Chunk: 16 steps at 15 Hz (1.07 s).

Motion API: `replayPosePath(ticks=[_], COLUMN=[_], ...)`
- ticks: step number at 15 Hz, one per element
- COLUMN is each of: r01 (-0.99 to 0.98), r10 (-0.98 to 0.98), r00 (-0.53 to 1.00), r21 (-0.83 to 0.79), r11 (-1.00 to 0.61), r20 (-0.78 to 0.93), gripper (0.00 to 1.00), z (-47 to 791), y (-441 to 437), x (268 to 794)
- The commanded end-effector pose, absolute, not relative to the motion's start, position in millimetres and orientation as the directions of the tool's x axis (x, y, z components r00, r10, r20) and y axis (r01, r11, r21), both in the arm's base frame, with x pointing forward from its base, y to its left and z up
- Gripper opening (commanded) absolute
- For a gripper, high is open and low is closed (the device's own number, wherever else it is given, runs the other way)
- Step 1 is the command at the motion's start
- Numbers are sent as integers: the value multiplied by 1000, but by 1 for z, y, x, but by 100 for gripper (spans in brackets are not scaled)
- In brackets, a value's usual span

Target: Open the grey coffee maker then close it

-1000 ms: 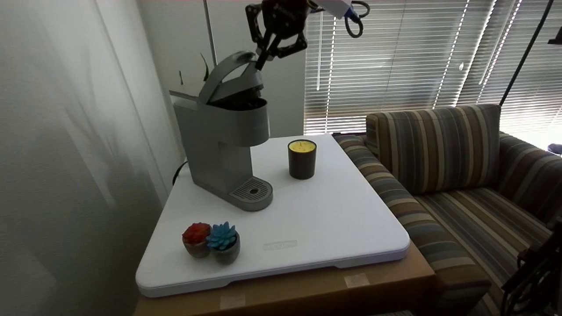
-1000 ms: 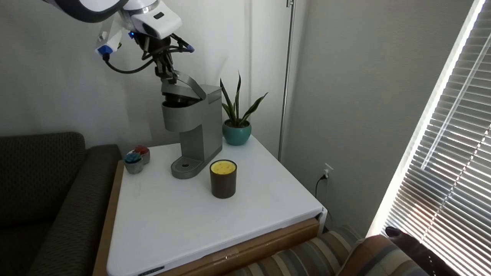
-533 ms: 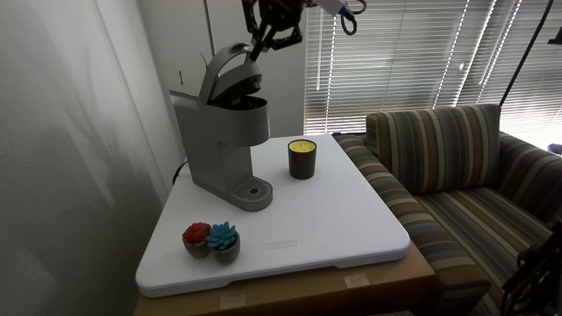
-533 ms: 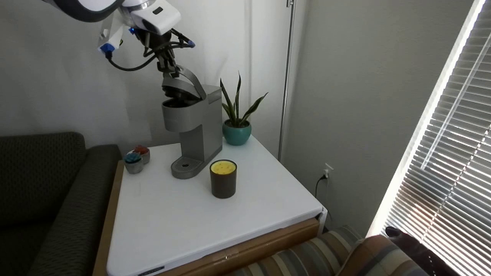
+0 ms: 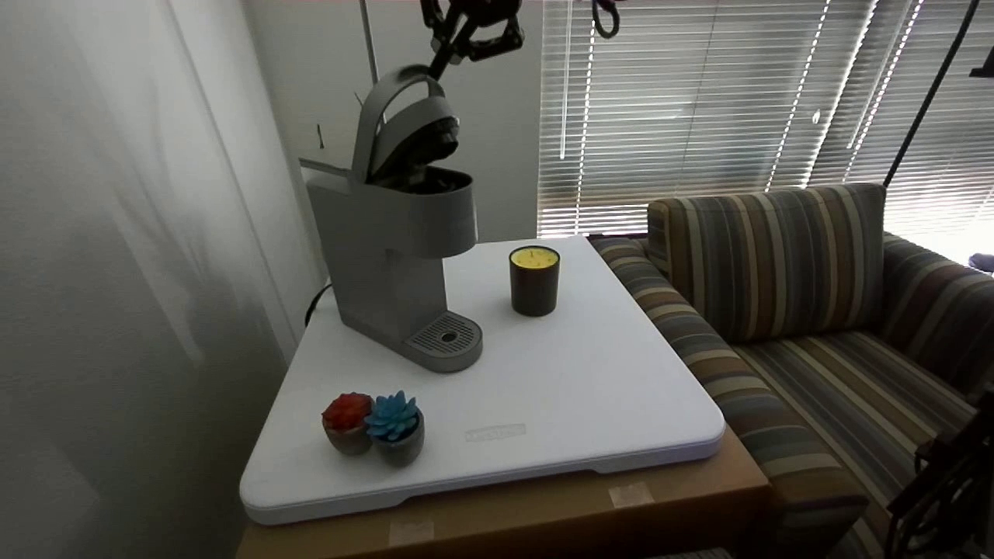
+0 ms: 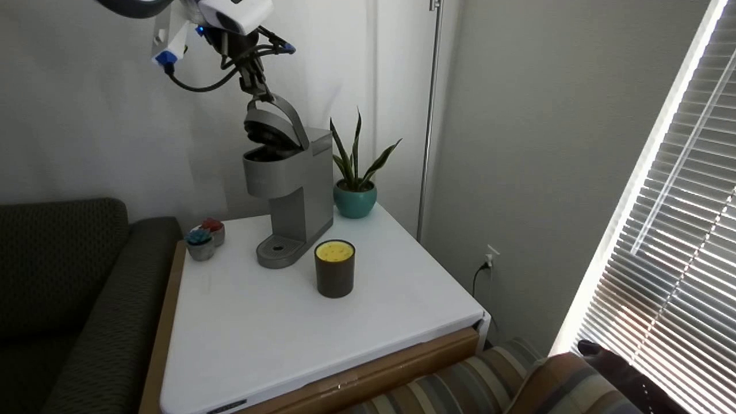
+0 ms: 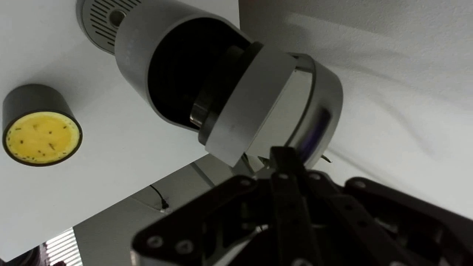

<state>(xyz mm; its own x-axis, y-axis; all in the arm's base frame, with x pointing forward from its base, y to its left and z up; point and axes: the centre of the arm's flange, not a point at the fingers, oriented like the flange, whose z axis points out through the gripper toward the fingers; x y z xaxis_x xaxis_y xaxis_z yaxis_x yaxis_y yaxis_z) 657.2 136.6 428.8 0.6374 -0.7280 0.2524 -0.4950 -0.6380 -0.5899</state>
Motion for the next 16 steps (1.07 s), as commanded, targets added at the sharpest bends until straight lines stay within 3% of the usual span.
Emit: replayPosePath(ticks=[1, 16], r01=[-457, -467], r10=[-710, -721], r00=[644, 639], r21=[-600, -611], r11=[-656, -640], r20=[285, 267], gripper=[0, 0], z=[435, 421], y=[140, 139], x=[673, 693])
